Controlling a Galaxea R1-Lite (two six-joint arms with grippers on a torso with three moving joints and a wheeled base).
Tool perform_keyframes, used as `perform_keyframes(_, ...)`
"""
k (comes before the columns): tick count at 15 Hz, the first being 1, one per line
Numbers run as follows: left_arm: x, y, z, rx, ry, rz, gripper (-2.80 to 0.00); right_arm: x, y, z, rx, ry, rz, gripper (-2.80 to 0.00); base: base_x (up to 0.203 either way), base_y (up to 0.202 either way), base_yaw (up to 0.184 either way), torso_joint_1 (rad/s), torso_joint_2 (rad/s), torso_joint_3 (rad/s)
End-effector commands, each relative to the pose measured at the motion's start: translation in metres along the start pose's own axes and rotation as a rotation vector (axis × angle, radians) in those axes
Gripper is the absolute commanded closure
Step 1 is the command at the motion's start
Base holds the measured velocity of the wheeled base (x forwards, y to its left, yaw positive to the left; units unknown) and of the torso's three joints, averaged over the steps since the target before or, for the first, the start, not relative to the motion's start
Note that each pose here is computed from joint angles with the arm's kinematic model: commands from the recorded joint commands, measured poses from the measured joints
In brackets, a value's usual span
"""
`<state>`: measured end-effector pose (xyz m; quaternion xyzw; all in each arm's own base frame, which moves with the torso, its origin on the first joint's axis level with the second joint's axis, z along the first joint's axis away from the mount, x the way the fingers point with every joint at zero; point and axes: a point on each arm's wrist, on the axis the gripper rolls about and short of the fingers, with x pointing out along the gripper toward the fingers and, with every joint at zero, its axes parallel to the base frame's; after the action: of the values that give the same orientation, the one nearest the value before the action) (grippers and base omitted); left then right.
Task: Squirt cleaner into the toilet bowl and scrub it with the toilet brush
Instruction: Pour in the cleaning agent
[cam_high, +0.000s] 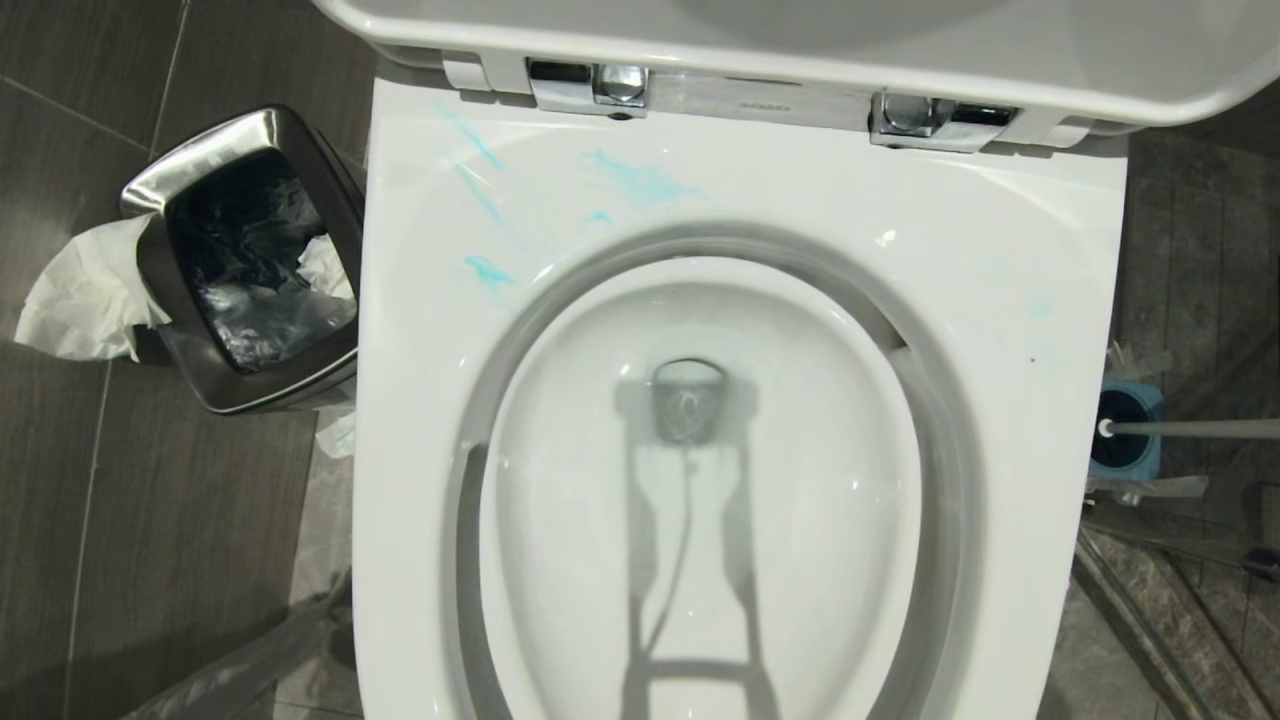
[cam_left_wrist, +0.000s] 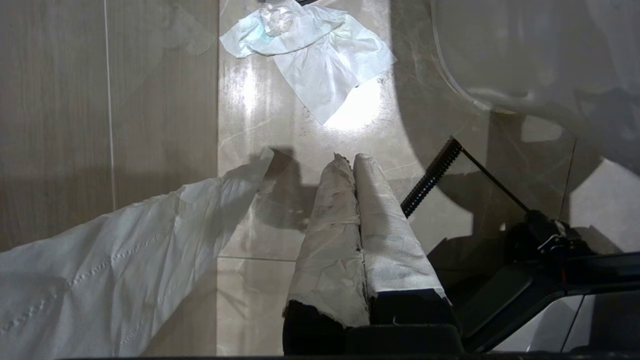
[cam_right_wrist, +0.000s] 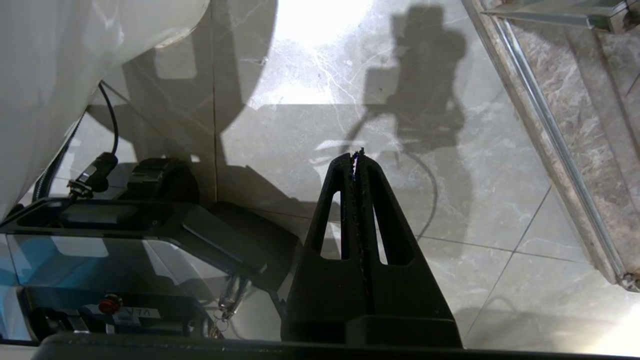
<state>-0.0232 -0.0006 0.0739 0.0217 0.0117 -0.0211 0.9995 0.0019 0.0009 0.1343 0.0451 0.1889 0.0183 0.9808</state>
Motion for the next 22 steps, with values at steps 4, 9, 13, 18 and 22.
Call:
perform_keyframes(4,0.000,0.000,0.000,-0.016,0.000,0.005,0.00,0.022,0.000,0.014,-0.021,0.016,-0.001,0.00,0.000,0.000,0.000,0.000,0.00,-0.008)
perform_keyframes(9,0.000,0.000,0.000,-0.016,0.000,0.005,0.00,0.101,0.000,0.049,-0.012,0.000,-0.002,0.00,0.000,0.000,0.000,0.000,0.00,0.000)
perform_keyframes(13,0.000,0.000,0.000,-0.016,0.000,0.005,0.00,0.162,-0.001,0.070,-0.007,-0.168,0.019,0.00,0.000,0.000,0.000,0.000,0.00,0.000)
perform_keyframes(18,0.000,0.000,0.000,-0.016,0.000,0.005,0.00,0.186,-0.001,0.068,-0.019,-0.293,0.061,0.00,0.000,0.000,0.000,0.000,0.00,0.000)
perform_keyframes(22,0.000,0.000,0.000,-0.016,0.000,0.005,0.00,0.205,-0.002,0.053,-0.027,-0.206,0.083,0.00,0.000,0.000,0.000,0.000,0.00,0.000)
